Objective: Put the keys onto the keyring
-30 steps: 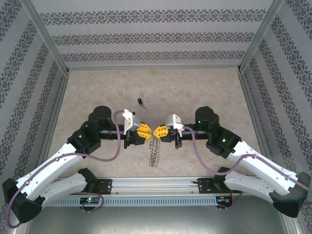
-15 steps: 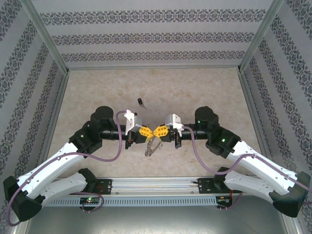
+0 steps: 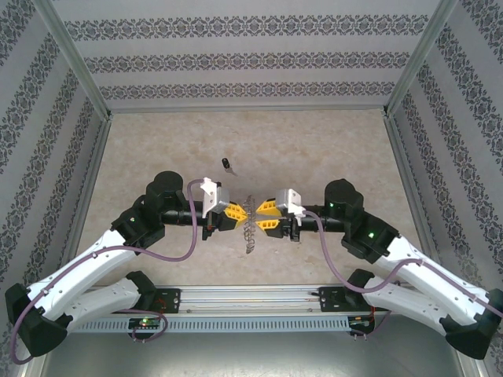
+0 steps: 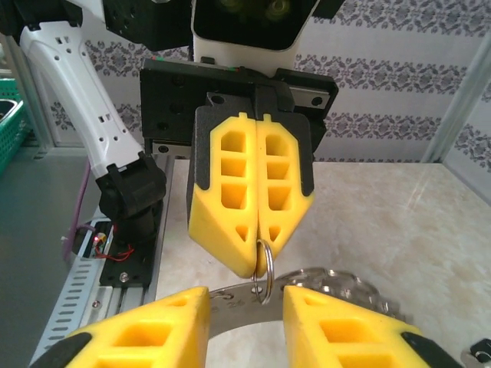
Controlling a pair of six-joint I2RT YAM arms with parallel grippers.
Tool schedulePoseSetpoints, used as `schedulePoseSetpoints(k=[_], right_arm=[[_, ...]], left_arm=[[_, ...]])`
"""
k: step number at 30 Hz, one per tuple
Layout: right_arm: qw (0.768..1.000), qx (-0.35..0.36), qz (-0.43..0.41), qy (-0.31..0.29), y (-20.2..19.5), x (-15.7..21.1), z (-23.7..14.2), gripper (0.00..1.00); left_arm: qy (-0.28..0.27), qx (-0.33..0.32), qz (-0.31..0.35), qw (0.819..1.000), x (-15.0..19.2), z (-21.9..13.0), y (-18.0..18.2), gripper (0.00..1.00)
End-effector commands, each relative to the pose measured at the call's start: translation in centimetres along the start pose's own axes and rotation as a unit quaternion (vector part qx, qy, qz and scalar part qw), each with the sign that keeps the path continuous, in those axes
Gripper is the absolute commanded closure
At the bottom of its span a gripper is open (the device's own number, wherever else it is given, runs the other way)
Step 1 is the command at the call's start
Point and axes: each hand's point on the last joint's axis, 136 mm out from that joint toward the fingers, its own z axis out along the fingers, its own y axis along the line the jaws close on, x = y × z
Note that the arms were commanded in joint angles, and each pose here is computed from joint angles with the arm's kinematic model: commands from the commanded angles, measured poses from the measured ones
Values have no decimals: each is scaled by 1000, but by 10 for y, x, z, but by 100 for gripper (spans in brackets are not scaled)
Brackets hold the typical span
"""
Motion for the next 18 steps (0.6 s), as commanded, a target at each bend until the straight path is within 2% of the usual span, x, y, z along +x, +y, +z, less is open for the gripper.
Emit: schedulePoseSetpoints(k=[1,8,18], right_arm=[[1000,24,8,10,2,8,-11,67],[999,31,16,15,3,9,-16,72],[1000,5,12,13,1,1,1,70]], left_arm=[[-7,5,38,999,-12,-7,-8,100],[13,16,47,999,-9,-10,-14,100],[51,27,57,997,-2,-15,-20,100]])
